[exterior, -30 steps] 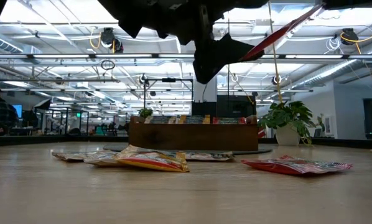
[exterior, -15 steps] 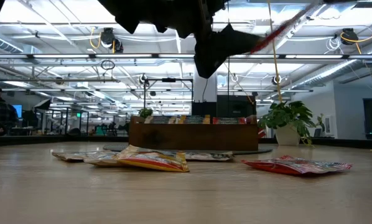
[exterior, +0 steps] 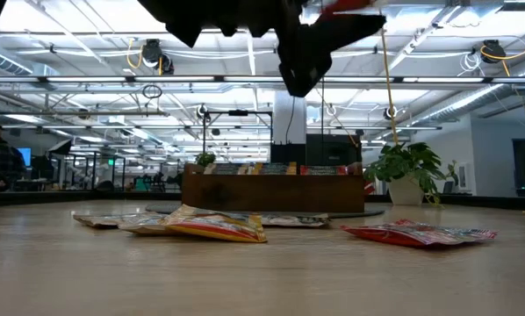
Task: Pick & Place Tea
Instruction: Put the red tea bag into the right section of the wooden organizer
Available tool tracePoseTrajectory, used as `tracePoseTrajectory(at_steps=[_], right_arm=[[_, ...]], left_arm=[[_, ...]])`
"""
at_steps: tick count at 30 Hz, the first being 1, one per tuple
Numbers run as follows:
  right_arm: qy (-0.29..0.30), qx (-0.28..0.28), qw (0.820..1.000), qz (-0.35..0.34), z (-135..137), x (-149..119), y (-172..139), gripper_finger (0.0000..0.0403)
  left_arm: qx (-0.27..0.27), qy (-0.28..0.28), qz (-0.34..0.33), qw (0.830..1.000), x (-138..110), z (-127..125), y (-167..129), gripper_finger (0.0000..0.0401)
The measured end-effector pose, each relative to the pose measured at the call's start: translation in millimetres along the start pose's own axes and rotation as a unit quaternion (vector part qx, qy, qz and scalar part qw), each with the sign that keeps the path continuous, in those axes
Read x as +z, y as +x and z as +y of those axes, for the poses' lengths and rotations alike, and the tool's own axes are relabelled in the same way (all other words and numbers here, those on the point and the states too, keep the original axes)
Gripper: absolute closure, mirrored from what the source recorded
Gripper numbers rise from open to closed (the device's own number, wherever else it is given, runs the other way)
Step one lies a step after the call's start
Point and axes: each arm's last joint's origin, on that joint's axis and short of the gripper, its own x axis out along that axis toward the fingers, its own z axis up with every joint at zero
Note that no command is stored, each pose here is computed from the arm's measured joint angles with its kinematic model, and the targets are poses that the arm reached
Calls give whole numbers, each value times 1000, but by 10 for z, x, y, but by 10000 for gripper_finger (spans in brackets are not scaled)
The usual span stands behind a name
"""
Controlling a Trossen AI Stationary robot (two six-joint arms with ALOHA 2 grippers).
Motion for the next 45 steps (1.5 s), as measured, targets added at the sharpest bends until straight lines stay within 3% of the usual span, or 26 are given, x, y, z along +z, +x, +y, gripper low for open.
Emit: tracePoseTrajectory(at_steps=[7, 10, 13, 18, 19, 27, 34, 37, 41, 45], right_arm=[[2, 1, 1000, 3, -1, -4, 23, 403], [3, 1, 1000, 3, -1, -4, 23, 403], [6, 1, 1000, 3, 0, -5, 23, 403], [10, 1, 1000, 4, 2, -7, 23, 403], [13, 1, 1000, 4, 2, -7, 23, 403], [91, 15, 996, -7, 36, -12, 48, 403], [146, 32, 989, -16, 401, -125, 1, 397], [169, 14, 985, -8, 592, -207, -74, 395], [229, -23, 973, -1, 780, -316, -169, 395], [322, -54, 945, 0, 724, -392, -232, 395]], left_arm=[[-22, 6, -16, 1000, -64, 126, 104, 128], [-22, 7, -29, 999, -34, 162, 89, 147], [-19, 2, -30, 999, -31, 194, 77, 209], [-19, 16, -31, 999, -27, 195, 76, 367], [-19, 20, -30, 999, -33, 189, 81, 383], [-18, 50, -16, 998, -74, 154, 109, 395], [-9, 53, 2, 999, -93, 161, 87, 398], [-9, 58, 2, 998, -75, 153, 65, 397], [6, 87, -1, 996, -35, 129, 25, 398], [75, 137, -2, 988, 35, 76, -71, 397]])
